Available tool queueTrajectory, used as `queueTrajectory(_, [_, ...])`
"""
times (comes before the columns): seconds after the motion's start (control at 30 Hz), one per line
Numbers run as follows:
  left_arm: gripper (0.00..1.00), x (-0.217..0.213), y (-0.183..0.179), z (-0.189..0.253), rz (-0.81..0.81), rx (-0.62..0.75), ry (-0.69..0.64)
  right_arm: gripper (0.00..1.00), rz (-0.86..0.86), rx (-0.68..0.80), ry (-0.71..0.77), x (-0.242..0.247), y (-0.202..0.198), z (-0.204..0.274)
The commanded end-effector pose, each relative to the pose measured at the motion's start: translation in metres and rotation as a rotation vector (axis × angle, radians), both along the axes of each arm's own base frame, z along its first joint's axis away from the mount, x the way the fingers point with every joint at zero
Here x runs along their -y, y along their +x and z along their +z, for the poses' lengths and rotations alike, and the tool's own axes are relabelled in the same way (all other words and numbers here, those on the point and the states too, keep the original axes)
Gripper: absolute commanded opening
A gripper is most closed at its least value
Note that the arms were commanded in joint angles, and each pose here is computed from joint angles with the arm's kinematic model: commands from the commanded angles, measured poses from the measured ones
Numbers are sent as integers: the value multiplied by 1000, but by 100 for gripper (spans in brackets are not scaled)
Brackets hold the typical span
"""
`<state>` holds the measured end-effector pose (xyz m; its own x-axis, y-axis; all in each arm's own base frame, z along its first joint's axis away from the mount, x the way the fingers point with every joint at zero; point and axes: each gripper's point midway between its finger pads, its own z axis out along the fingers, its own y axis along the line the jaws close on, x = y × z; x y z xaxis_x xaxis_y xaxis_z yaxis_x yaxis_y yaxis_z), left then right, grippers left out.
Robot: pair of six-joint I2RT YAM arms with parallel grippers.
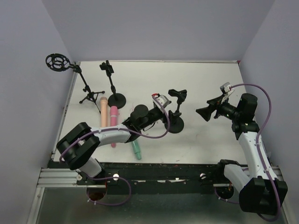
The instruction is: Attach the microphones to the stand
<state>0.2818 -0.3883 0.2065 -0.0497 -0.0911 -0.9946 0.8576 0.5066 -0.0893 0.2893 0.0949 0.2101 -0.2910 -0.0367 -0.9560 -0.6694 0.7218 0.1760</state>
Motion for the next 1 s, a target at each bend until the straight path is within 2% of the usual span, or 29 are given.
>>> queueTrajectory(0.0, [90,-24,-14,19,44,-62,-31,100,-9,14,-13,1,3,5])
queueTrajectory(0.17, [96,-73,-41,4,145,-274,-16,100,-12,23,-19,2,2,8])
queueTrajectory(0.23, [99,-104,-48,-18,280,-464,19,100,-5,28,-17,1,1,9])
queueTrajectory(0.3, [99,-129,-59,-27,344,-590,29,100,-6,28,-16,0,1,10])
queueTrajectory(0.5, [98,-186,-70,-61,548,-788,-124,100,-7,18,-15,1,2,6])
queueTrajectory(0.6, [94,-208,-62,-84,689,-883,-134,100,-10,12,-18,1,3,4])
queueTrajectory(0.7, [93,-217,-54,-100,798,-950,-33,100,-15,13,-20,2,4,4])
queueTrajectory(0.87, [78,-224,-41,-121,959,-1023,214,100,-22,5,-22,3,5,2])
queueTrajectory(0.97, [73,-219,-33,-131,972,-1038,286,100,-25,4,-22,4,6,1])
